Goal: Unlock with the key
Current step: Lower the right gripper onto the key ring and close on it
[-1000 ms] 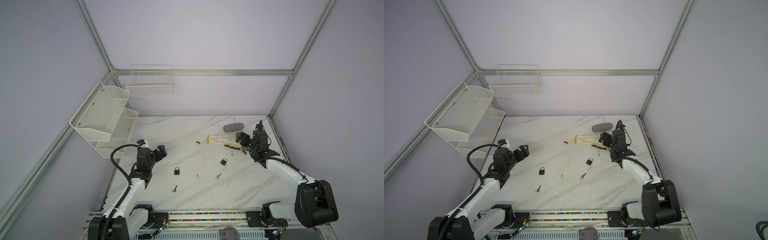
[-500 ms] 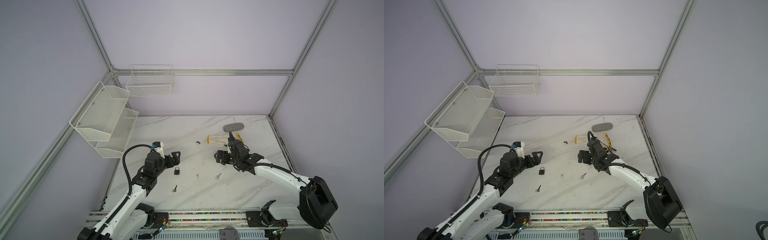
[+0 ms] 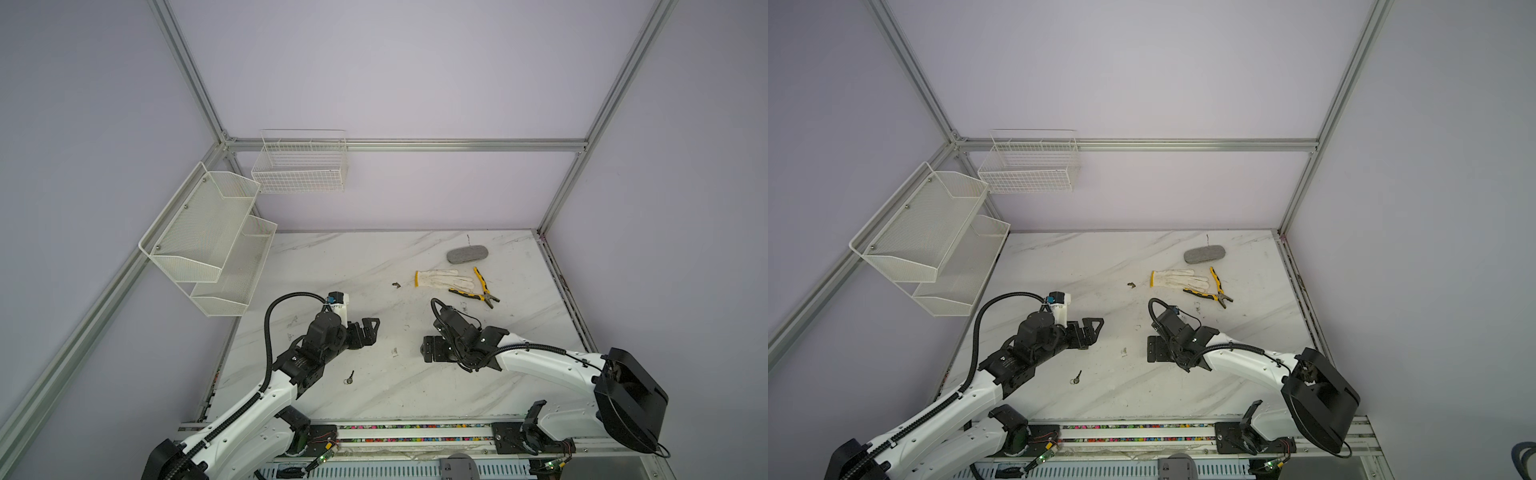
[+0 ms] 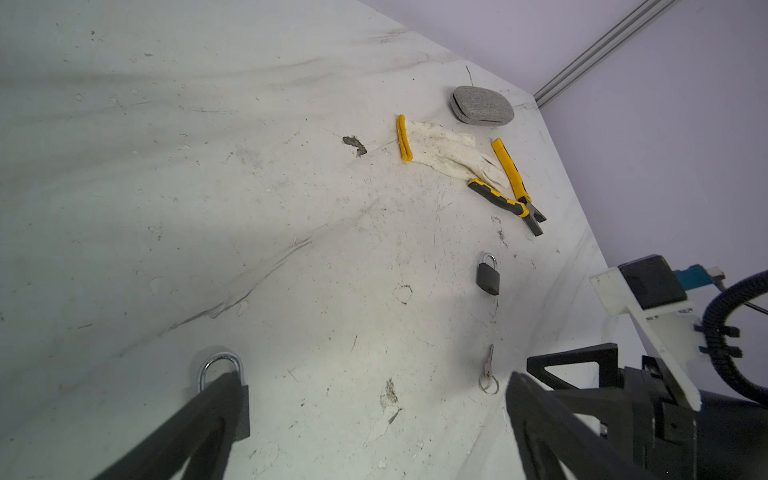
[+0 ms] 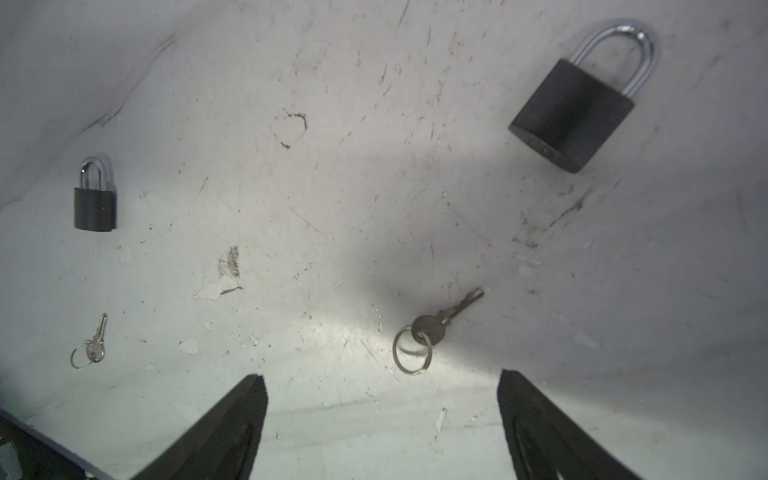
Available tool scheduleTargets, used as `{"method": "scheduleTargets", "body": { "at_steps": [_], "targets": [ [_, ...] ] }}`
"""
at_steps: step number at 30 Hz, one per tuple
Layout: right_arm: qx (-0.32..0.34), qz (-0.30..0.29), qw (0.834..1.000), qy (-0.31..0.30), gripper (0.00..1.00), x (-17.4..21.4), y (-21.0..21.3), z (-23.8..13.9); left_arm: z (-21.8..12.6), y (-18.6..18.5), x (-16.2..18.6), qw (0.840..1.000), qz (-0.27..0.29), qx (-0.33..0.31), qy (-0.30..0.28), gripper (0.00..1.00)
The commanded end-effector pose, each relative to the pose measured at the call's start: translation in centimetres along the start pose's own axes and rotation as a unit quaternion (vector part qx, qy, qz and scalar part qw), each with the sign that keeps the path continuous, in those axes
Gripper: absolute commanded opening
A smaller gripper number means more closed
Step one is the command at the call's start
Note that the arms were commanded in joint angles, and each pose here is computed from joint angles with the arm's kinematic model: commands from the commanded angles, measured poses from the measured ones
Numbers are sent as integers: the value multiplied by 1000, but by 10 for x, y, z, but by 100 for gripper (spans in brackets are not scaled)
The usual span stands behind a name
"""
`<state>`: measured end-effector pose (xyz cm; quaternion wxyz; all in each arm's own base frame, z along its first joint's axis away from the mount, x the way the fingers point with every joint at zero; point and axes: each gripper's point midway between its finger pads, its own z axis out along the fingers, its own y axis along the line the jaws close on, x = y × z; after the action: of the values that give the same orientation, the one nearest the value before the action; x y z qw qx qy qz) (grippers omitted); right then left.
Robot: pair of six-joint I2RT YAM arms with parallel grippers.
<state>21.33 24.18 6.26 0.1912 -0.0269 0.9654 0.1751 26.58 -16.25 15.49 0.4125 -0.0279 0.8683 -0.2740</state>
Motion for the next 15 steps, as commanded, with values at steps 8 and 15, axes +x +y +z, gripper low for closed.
{"method": "scheduleTargets", "body": {
  "at_steps": [8,15],
  "targets": [
    [25,2,1000,17,89,13,-8,24,-2,-16,-6,1000,3,3,-16,100],
    [26,-8,999,21,89,12,-5,33,2,-19,-3,1000,8,-1,-10,100]
  ]
}}
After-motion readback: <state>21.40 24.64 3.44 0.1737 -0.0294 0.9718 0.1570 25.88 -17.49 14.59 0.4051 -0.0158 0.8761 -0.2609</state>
